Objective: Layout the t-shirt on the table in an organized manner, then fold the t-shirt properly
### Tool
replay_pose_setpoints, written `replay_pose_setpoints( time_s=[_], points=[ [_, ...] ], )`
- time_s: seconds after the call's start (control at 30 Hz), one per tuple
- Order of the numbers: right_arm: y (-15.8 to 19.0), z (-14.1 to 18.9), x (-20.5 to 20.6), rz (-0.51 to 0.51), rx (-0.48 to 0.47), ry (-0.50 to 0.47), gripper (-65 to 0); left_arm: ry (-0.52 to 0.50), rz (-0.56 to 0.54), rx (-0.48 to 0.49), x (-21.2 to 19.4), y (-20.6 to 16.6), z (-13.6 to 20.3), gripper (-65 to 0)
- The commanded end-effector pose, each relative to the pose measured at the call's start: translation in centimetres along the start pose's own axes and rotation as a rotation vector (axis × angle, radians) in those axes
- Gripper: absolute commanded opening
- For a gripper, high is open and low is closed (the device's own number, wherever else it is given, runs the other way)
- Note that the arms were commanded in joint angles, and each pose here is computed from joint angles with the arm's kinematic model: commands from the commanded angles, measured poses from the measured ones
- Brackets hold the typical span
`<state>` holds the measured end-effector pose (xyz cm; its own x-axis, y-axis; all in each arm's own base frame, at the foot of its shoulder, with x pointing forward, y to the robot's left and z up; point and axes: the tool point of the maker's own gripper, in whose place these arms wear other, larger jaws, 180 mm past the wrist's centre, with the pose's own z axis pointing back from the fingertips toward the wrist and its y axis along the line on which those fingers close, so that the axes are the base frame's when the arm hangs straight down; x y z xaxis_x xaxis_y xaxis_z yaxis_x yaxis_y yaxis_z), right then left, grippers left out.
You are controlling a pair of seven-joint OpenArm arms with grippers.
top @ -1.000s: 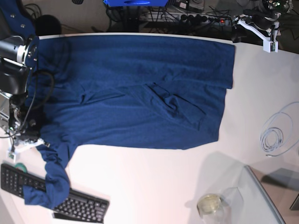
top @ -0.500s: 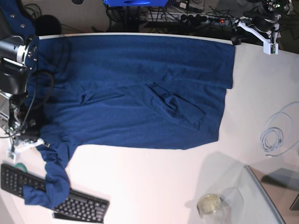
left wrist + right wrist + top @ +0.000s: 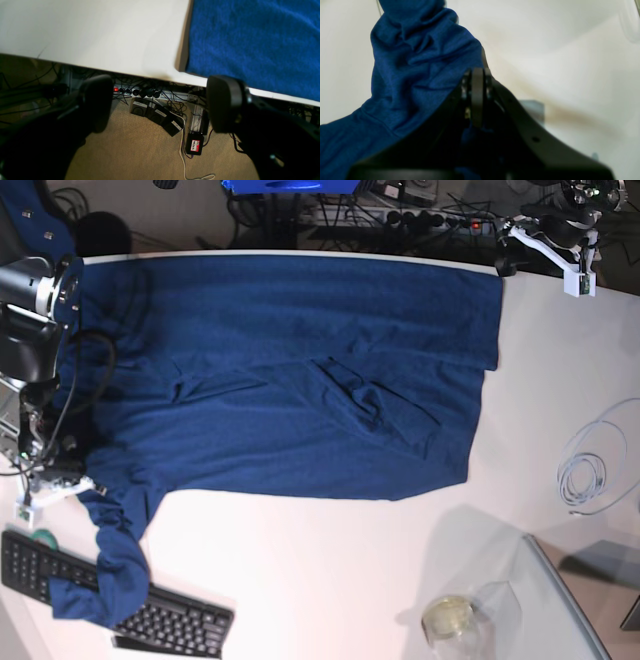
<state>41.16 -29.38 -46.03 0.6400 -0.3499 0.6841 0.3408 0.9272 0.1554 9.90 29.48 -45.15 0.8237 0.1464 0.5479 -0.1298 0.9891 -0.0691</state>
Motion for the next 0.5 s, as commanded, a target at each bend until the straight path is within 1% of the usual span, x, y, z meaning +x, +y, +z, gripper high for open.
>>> replay_pose_setpoints(
  time_s=[0.0, 0.47],
  points=[
    [-0.02, 0.28, 3.07, 0.003, 0.006, -0.070, -64.4, -0.025, -0.016, 0.001, 0.71, 0.26, 0.44, -9.5],
    [-0.02, 0.28, 3.07, 0.003, 0.006, -0.070, -64.4, -0.025, -0.014, 0.005, 0.70, 0.40, 0.51, -9.5]
  ],
)
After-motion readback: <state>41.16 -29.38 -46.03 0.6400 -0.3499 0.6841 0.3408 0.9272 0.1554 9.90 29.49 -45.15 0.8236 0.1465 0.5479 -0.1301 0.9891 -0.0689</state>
